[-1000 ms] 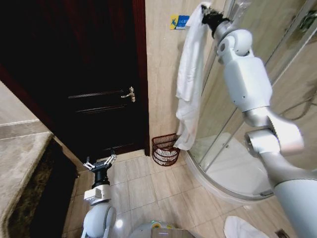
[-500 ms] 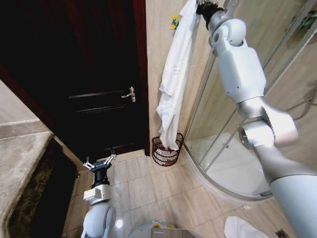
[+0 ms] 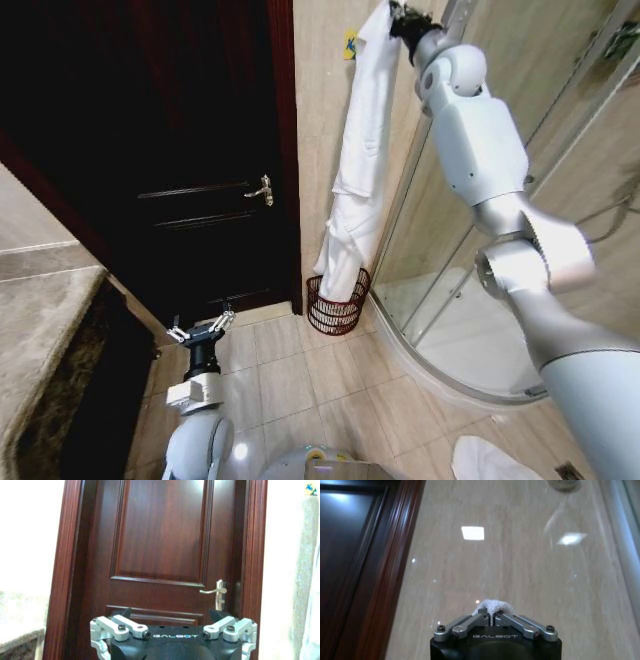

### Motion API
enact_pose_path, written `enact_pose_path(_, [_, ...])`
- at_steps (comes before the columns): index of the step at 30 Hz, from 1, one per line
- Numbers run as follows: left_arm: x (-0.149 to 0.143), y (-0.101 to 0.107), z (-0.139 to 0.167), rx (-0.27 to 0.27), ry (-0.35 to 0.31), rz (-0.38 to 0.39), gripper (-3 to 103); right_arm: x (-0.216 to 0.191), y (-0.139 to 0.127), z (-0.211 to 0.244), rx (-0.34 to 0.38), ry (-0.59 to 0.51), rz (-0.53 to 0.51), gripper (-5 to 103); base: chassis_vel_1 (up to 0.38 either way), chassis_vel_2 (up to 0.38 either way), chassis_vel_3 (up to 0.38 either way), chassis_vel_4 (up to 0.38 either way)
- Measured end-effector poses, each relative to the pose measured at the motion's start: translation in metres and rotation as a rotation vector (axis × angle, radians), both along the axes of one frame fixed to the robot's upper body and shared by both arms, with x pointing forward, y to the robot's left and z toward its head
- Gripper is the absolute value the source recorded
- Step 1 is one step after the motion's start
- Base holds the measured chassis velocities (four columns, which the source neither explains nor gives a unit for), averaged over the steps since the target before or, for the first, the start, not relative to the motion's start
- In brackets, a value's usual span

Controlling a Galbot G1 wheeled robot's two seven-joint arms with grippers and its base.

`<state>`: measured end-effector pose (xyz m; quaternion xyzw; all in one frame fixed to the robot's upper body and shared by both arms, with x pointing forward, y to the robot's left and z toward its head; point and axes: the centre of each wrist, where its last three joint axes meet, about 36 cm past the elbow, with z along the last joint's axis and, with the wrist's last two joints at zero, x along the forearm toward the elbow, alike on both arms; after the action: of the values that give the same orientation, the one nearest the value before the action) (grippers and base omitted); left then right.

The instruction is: Discard the used towel into the hamper.

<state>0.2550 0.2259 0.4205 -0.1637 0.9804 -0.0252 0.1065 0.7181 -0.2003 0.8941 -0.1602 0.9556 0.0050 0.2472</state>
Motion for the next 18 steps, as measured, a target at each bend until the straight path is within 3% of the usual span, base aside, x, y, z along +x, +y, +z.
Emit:
enact_pose_path(9, [0.0, 0.0, 0.002, -0.001, -0.008, 0.002, 100, 0.005, -0.015, -0.055, -0.012, 0.065, -0.017, 1, 0.0, 0.0, 0.0, 0.0])
enact_pose_path(18, [0.003, -0.003, -0.005, -0.002, 0.006, -0.007, 100, 0.004, -0.017, -0.076, 0.003, 0.085, 0.006, 1, 0.0, 0.0, 0.0, 0.0])
